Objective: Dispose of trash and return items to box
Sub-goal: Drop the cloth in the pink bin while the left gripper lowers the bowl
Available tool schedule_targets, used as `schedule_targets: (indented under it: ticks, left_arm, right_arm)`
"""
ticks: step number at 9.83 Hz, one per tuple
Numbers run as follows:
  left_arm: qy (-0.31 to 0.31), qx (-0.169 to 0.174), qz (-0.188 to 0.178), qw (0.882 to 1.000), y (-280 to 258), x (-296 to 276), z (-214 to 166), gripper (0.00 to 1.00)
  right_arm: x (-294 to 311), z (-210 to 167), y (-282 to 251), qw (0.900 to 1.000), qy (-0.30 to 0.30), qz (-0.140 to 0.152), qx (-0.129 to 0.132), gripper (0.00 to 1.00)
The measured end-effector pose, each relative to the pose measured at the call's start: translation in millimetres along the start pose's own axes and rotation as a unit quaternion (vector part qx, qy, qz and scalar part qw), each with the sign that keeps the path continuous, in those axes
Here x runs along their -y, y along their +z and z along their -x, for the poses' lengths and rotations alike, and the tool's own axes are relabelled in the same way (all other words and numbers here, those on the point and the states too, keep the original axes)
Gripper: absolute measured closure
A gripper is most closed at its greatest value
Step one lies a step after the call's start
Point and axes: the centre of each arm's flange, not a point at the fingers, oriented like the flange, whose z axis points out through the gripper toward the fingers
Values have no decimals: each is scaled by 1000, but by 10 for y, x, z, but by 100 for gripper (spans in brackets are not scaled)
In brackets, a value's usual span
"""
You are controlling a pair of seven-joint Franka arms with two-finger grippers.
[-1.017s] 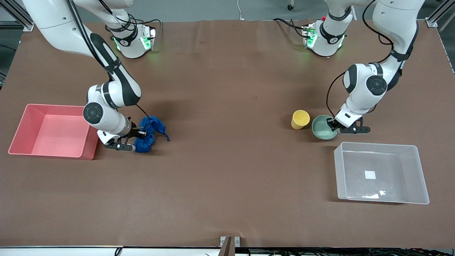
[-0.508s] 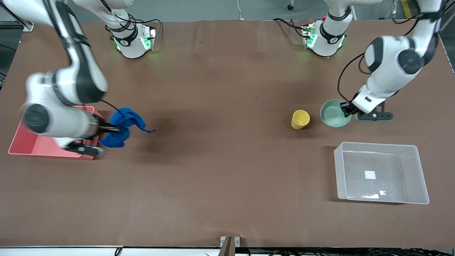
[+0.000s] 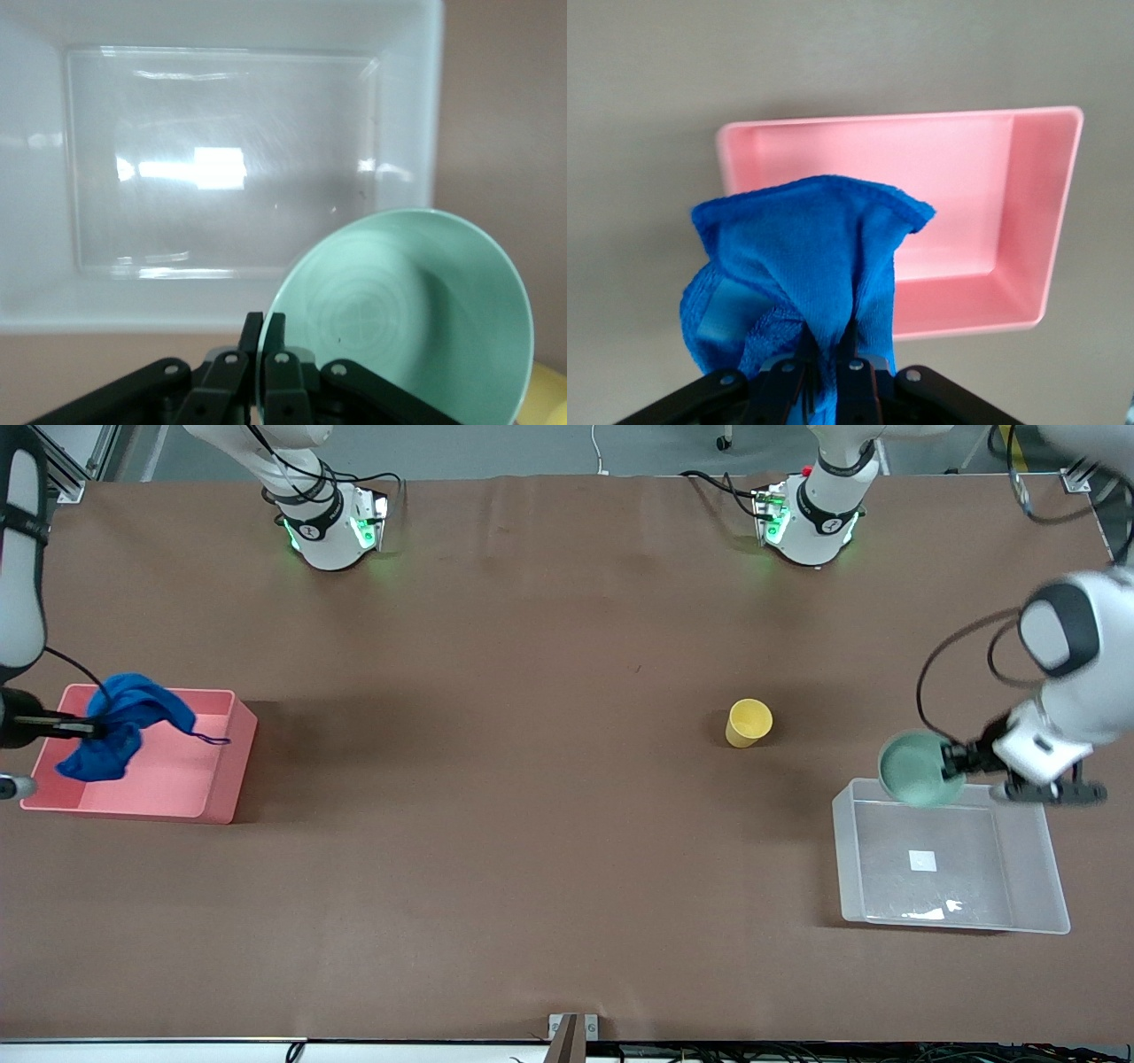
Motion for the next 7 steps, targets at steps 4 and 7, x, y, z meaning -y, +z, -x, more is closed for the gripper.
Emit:
schedule_targets:
  ticks: [4,7]
  left_arm:
    - [35,12,-7,999,747,555,-476,96]
    - [24,17,-15,999,1042,769,-496,96]
  right_arm:
    - [-438,-38,1313,998,-41,26,-37,89]
    - [-319,27,1857,998,-51,24,-26,76]
